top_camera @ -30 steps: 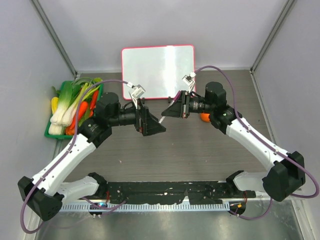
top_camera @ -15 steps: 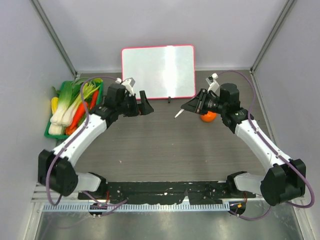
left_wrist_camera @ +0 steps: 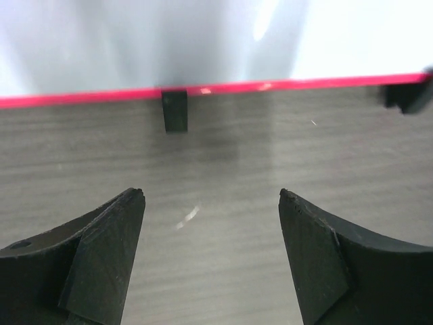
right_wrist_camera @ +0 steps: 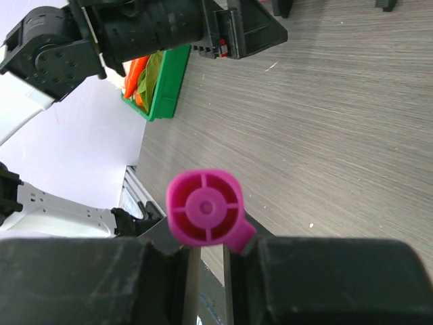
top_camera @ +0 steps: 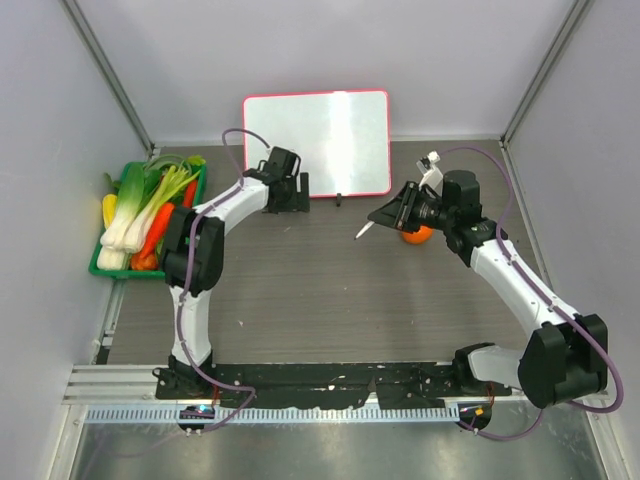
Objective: Write a sentence on the whiteboard
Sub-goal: Move the whiteboard stand to the center of the board.
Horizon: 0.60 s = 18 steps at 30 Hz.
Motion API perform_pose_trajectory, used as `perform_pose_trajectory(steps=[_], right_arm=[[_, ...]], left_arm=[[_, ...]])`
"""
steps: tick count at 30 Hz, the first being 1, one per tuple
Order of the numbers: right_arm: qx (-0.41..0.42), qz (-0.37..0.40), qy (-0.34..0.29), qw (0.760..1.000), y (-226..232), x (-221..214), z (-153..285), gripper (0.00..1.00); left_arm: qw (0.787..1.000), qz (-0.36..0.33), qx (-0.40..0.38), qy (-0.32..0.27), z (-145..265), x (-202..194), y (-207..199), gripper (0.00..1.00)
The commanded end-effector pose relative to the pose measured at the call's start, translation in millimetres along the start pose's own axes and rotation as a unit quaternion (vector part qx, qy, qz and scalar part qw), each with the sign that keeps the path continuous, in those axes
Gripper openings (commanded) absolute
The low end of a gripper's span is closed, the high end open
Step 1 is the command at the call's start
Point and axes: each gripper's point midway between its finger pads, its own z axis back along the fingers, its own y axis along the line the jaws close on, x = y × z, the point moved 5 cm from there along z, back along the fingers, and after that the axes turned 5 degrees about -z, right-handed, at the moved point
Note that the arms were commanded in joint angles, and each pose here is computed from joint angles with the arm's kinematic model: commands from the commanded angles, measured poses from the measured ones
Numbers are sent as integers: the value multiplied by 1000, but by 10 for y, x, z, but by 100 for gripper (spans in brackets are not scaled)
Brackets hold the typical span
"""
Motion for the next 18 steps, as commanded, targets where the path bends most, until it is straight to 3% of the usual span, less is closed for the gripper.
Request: perform_pose_trajectory(steps=[1, 9, 15, 18], right_arm=[[-2, 16, -10, 1000, -74, 76, -10, 1], [-15, 10, -11, 1000, -222, 96, -3, 1], [-16, 4, -3, 1000, -272, 99, -46, 1], [-17, 3, -4, 1000, -286, 108, -58, 1]], left_arm=[[998, -28, 46, -15, -209, 168, 93, 81], [997, -33, 66, 14, -582, 62, 218, 65], [998, -10, 59, 14, -724, 64, 354, 61], [998, -7, 55, 10, -769, 97, 370, 50]])
